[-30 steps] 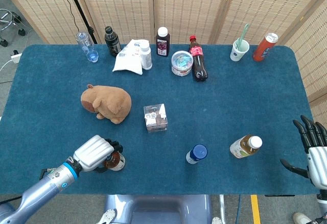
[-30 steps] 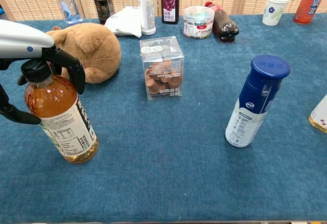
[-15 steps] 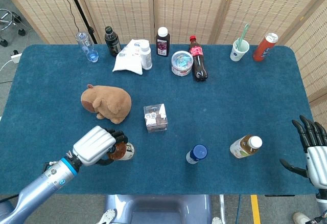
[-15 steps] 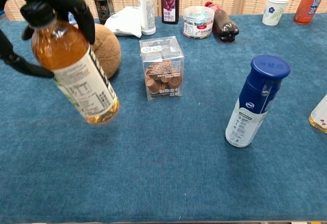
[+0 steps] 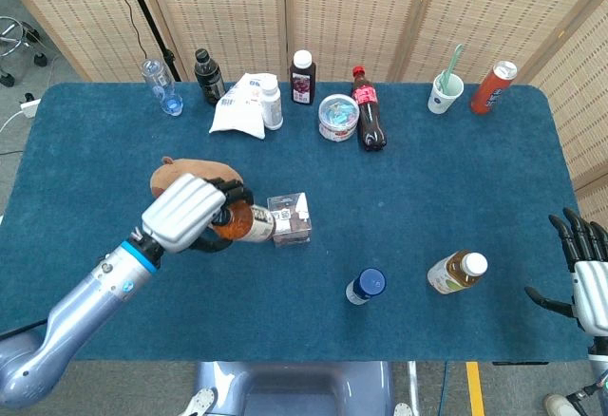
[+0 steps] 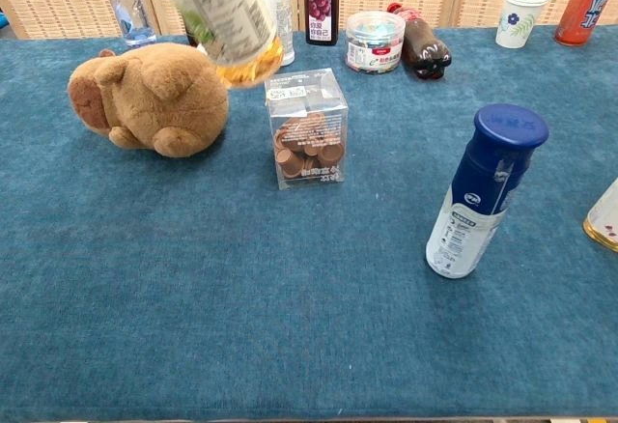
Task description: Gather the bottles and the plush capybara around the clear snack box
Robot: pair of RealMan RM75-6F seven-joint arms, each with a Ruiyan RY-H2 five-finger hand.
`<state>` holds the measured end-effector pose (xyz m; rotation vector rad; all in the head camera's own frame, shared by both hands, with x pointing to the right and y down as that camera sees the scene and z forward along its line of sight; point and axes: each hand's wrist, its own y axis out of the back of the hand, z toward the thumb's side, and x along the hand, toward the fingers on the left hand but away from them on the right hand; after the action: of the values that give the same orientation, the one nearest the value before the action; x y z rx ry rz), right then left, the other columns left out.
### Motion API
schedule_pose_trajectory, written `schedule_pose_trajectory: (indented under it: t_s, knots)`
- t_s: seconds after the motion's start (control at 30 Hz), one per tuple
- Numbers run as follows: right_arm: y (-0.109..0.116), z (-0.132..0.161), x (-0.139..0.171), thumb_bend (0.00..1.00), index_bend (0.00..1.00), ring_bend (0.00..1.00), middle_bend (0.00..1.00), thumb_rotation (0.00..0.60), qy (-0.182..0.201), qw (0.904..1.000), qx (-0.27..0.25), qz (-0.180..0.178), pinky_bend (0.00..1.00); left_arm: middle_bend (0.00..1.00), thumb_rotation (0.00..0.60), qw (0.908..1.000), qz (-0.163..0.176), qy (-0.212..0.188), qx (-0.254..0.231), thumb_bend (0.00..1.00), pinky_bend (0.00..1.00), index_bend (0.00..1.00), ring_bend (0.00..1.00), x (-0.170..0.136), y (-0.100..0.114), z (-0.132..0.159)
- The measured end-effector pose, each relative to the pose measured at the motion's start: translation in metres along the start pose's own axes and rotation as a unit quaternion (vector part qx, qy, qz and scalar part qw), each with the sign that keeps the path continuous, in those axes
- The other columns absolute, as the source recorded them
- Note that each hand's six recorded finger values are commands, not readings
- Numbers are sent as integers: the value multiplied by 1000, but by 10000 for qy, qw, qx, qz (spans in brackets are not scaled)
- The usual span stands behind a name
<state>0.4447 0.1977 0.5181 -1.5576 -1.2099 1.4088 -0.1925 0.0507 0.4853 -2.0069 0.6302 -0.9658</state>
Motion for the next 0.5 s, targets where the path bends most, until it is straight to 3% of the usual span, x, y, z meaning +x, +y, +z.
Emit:
schedule_pose_trajectory:
  t_s: [0.23, 0.5]
  knots:
    - [-6, -10, -12, 0, 0, 0, 0, 600, -240, 9997, 84, 52, 0, 515, 600, 9992, 313, 235, -96, 360, 628, 405, 569, 48, 22, -9]
    - [-9, -23, -21, 0, 0, 0, 0, 600, -505, 9986, 163, 68, 0, 515, 600, 9983, 278, 513, -50, 360, 628, 405, 568, 100, 14, -25]
